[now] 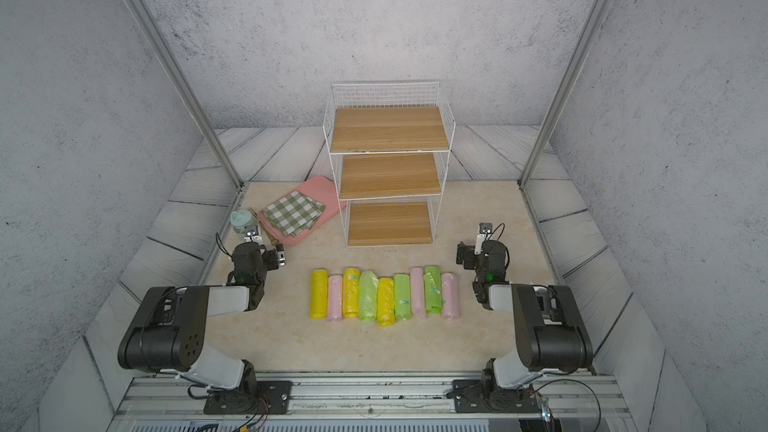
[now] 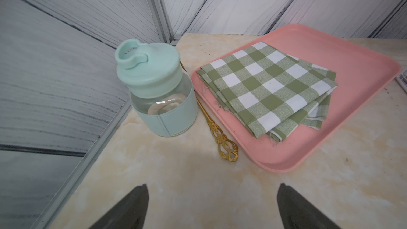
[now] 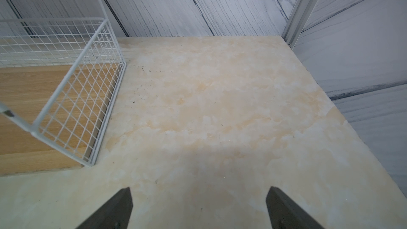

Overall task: Sort the rolls of trash bags by color and place them on the shelf
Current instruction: Pick up the roll of trash bags from the center of the board.

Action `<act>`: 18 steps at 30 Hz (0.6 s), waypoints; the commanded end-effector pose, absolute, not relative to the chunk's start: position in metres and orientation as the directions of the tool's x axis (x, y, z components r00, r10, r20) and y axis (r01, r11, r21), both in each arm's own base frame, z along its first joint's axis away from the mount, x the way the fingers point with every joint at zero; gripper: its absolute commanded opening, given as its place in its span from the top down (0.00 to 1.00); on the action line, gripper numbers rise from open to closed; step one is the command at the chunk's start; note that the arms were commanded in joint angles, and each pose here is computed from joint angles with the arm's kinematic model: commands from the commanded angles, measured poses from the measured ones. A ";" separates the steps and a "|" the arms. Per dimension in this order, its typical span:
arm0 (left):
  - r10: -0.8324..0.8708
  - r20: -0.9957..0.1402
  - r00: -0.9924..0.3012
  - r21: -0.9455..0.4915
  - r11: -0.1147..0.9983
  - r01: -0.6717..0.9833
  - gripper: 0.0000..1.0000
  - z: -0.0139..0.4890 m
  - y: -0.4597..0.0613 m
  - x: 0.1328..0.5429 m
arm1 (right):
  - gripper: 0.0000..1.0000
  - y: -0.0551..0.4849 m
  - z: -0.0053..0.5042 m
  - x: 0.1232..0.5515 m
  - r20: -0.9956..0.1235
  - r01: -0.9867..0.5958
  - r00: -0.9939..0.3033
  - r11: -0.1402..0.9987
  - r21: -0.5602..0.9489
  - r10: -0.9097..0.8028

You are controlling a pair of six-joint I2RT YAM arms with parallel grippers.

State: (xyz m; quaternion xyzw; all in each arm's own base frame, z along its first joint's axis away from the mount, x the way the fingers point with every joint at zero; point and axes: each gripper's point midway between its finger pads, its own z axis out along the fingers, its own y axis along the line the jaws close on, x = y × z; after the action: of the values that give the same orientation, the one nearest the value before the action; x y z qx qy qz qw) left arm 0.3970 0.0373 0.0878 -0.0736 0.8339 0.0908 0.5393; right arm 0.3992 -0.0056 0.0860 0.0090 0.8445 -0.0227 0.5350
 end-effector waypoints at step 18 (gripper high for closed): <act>0.006 -0.895 -0.445 0.075 0.988 -0.138 0.03 0.186 0.020 0.402 | 0.04 0.007 0.151 0.401 -0.843 0.037 -0.531 0.997 0.073 0.081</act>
State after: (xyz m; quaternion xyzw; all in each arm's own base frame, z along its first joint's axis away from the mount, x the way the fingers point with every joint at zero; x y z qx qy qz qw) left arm 0.4094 0.0318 0.1816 -0.0643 0.8248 0.0876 0.5549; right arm 0.4140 -0.0026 0.1442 0.0258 0.8591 -0.0065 0.5112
